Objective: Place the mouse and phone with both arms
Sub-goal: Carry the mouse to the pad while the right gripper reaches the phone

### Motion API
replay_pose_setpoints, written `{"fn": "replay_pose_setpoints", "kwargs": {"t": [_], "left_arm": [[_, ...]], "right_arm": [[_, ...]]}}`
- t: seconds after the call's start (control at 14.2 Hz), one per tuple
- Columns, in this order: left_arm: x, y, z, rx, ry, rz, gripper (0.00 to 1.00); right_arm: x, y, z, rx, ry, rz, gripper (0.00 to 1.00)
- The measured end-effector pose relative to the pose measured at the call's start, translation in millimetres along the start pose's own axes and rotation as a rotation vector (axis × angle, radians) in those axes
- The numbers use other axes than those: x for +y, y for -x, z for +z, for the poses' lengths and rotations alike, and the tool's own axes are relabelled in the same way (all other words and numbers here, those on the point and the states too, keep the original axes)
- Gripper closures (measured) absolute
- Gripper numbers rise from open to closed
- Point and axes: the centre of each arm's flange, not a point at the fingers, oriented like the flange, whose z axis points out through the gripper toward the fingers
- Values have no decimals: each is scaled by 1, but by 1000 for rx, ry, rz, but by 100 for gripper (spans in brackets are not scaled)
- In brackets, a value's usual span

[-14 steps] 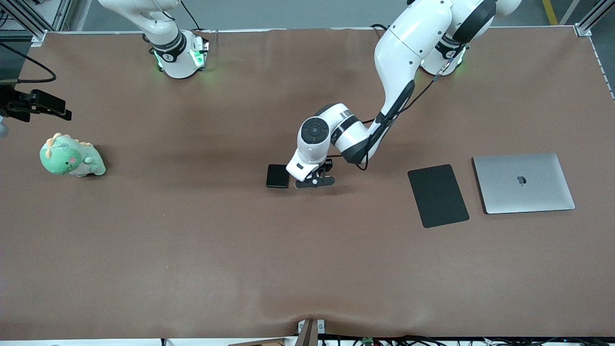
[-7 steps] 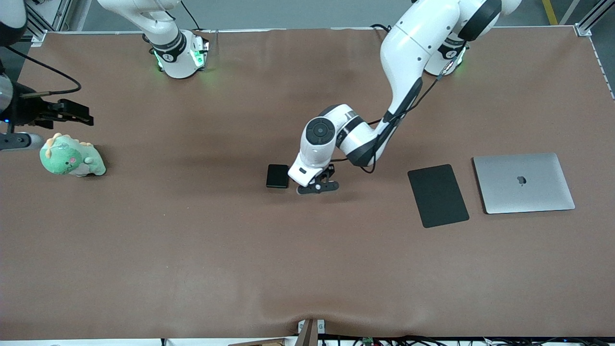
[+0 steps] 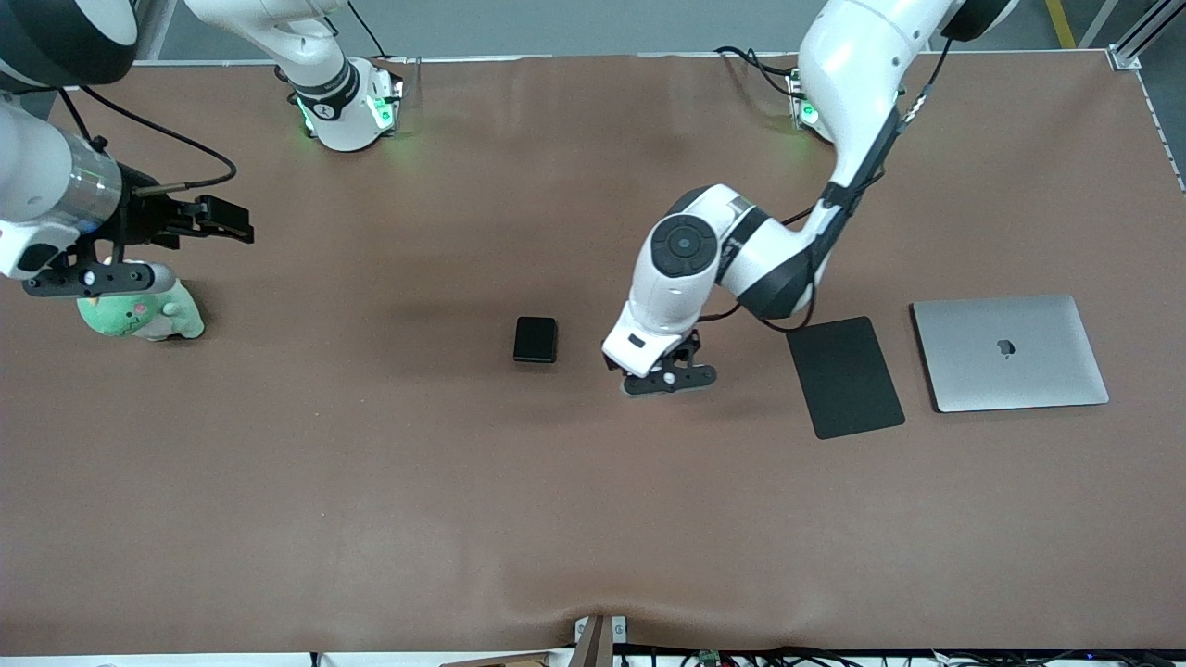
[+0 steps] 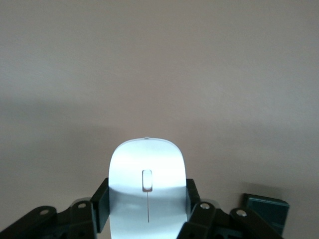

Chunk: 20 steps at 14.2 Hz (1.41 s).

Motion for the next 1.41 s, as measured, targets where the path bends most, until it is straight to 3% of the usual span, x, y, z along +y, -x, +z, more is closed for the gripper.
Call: {"fn": "replay_pose_setpoints", "kwargs": {"t": [0.49,0.92,1.13,1.41], "left_arm": [[-87,-53,-38,-48,-79,65,39],[-219,-100,-18,-125,-127,56,39],[-260,-97,16,-154,-132,11,39],[-292,-71,69,-122,-100,-9,39]], "right_arm": [[-62,-31,39,4,-51,73,0],[-122,-54,87,3,-27,86,0],[-141,-63,108,4,-19,86,0],[-182,-73,151,-4,3,95,0]]}}
